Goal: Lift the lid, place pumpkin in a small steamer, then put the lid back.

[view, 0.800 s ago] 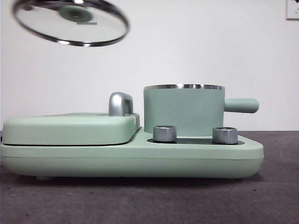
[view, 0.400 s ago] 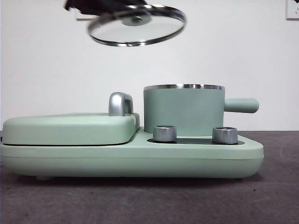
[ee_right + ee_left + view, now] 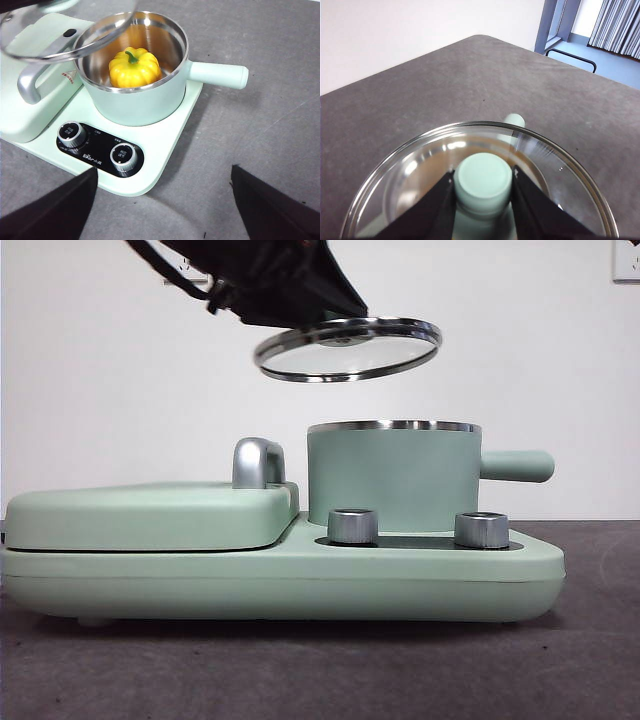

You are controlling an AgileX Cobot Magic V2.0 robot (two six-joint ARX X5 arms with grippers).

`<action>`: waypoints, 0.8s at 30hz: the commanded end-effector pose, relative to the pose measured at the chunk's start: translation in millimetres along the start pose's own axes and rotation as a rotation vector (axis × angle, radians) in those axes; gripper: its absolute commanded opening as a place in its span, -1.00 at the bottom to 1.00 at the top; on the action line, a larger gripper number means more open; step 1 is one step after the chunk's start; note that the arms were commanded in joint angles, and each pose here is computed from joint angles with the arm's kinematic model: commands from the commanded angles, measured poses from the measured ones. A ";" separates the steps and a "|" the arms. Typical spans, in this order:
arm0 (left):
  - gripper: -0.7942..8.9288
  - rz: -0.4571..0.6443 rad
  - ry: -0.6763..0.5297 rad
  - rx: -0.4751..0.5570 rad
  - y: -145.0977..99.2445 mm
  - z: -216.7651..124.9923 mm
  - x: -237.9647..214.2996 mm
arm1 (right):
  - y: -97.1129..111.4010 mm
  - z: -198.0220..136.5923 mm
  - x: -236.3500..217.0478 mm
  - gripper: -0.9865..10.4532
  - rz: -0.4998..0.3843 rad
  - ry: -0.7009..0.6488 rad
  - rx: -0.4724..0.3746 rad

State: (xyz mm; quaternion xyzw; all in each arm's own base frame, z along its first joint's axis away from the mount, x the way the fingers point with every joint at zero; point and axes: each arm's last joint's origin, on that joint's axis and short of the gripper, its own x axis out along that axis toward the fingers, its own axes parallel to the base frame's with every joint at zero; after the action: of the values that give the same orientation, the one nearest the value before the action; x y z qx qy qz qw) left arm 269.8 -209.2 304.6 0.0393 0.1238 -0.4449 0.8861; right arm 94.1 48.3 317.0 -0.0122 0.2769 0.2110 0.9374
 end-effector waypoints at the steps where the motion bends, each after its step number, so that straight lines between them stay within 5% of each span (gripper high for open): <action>1: -0.82 -0.007 -0.050 0.022 1.9 13.2 15.3 | 0.7 1.6 0.0 -0.11 0.003 -0.003 0.011; 11: -0.82 -0.034 -0.019 0.129 2.2 8.9 56.1 | 0.3 1.3 0.0 -0.11 -0.008 -0.002 0.011; 24: -0.82 -0.034 -0.025 0.131 4.0 2.5 68.1 | -0.6 -1.1 0.0 -0.11 -0.033 0.022 0.010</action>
State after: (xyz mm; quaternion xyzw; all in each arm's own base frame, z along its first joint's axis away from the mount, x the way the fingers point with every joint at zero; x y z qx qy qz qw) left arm 310.0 -254.1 279.3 0.0902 0.1117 -0.4629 0.8747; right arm 93.0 46.8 314.5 -0.0192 0.2897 0.1947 0.9369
